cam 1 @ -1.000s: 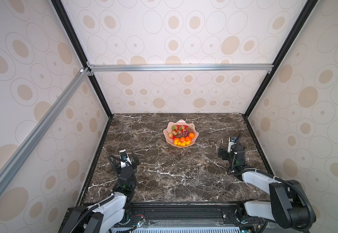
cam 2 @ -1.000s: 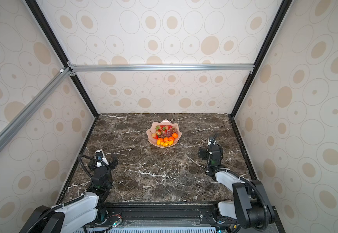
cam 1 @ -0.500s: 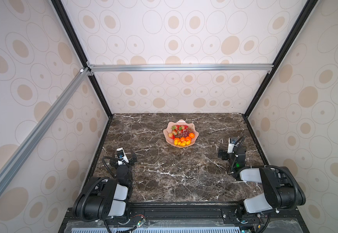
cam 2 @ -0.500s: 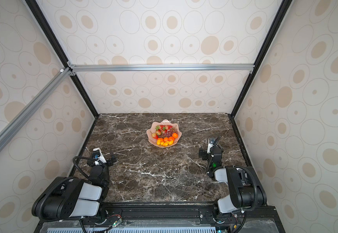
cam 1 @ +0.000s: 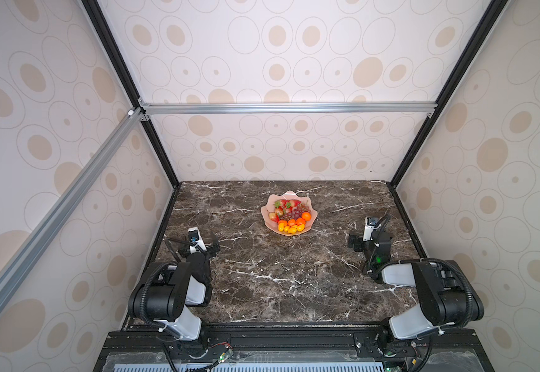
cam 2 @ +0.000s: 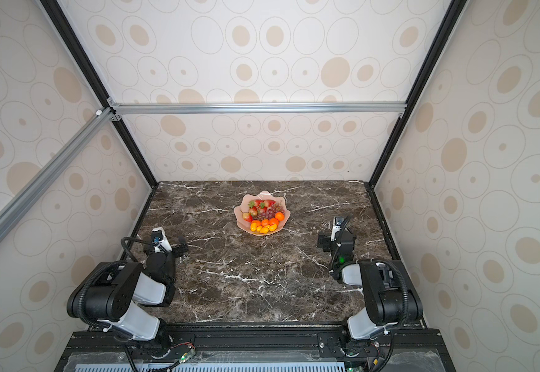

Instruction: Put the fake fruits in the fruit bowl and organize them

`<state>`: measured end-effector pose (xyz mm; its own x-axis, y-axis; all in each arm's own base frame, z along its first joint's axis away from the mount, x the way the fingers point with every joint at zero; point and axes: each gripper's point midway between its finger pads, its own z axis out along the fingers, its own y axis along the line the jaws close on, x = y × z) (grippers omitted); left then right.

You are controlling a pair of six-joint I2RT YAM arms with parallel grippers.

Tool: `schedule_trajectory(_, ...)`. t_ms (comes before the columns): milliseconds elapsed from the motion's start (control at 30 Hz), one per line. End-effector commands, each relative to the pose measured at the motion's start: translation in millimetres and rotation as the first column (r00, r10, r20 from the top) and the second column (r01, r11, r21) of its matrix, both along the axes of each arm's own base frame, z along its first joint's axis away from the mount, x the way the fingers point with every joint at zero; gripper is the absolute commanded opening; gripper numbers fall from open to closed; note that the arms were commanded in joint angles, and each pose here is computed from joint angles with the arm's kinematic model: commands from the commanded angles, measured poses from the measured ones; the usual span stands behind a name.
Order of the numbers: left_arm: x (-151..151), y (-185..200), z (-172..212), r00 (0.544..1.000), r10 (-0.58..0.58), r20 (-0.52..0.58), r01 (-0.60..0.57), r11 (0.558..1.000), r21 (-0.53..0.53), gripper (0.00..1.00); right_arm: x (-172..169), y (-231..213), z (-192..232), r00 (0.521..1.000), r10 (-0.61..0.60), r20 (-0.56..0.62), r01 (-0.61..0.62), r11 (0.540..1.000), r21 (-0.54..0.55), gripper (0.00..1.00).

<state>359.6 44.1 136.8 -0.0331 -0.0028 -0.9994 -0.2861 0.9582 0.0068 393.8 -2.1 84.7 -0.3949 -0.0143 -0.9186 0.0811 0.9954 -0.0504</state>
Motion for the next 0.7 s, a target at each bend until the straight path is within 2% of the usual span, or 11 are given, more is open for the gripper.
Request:
schedule_trajectory(0,7.2,-5.6,-1.9,0.999,-0.03,-0.027,0.03,0.999,0.02,0.98,2.3,-0.3,1.4,1.0,0.003,-0.003,-0.003,1.0,-0.008,1.0)
schedule_trajectory(500,9.2,-6.9,-4.0,0.999,-0.032,-0.042,0.033,0.999,0.024,0.98,2.4,-0.4,1.4,1.0,0.003,-0.004,-0.003,1.0,-0.008,1.0)
schedule_trajectory(667,17.2,-20.3,-6.6,0.991,-0.113,-0.07,0.116,0.992,0.045,0.98,2.4,-0.2,1.5,1.0,0.003,-0.003,-0.003,1.0,-0.008,1.0)
